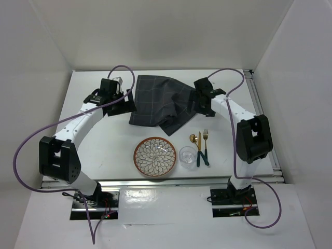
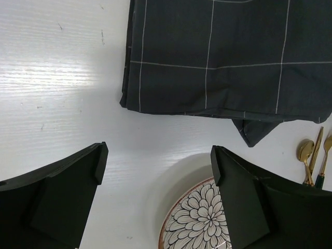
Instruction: Set the dinner table for one person
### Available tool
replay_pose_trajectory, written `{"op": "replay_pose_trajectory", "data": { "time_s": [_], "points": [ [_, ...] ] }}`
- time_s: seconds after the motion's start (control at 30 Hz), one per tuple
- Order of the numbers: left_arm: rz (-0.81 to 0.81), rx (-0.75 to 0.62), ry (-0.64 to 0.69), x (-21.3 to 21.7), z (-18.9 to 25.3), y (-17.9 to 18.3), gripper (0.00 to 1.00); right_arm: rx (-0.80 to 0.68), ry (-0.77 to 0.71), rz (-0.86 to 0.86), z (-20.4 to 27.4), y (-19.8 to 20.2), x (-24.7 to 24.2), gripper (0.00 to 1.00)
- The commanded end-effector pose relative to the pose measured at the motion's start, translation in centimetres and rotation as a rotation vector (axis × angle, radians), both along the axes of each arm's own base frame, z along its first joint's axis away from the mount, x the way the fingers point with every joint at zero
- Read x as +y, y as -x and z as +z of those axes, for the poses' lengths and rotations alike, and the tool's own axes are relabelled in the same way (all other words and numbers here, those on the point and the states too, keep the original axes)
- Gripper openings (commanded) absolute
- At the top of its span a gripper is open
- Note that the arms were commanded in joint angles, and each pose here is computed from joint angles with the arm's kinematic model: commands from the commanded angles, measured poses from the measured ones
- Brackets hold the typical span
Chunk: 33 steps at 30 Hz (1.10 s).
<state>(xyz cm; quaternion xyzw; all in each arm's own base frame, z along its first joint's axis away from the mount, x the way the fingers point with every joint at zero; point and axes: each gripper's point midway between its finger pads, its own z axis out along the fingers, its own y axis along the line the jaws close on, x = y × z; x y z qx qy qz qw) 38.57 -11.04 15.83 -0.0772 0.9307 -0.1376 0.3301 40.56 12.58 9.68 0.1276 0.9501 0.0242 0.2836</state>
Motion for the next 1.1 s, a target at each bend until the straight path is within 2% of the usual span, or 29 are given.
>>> {"op": "replay_pose_trajectory", "data": {
  "time_s": [0.0,0.17,0.33,0.6,0.7,0.97,1.07],
  "points": [
    [-0.010,0.027,0.030,-0.6,-0.6,0.3,1.00,-0.061,-0.014,-0.033,2.0,-0.3,-0.5,1.00],
    [-0.010,0.045,0.010,-0.3,-1.8,0.8,1.00,-0.103,-0.063,-0.012,3.0,-0.1,0.1,1.00],
    [0.036,0.184,0.043,1.1,-6.3,1.1,1.00,-0.109,-0.105,0.052,3.0,1.2,0.8,1.00],
    [0.138,0.310,0.165,-1.3,-9.5,0.6,0.91,-0.105,-0.162,0.115,2.5,3.5,1.5,1.00],
    [0.161,0.310,0.199,-2.3,-10.0,-0.7,0.90,-0.103,-0.158,0.135,2.8,3.5,1.6,1.00],
    [0.335,0.395,0.057,-0.4,-13.2,-2.1,0.90,-0.110,-0.125,0.111,2.9,3.6,0.8,1.00],
    [0.342,0.408,0.046,-0.8,-13.8,-2.7,0.86,-0.110,-0.125,0.111,2.9,3.6,0.8,1.00]
  ]
}}
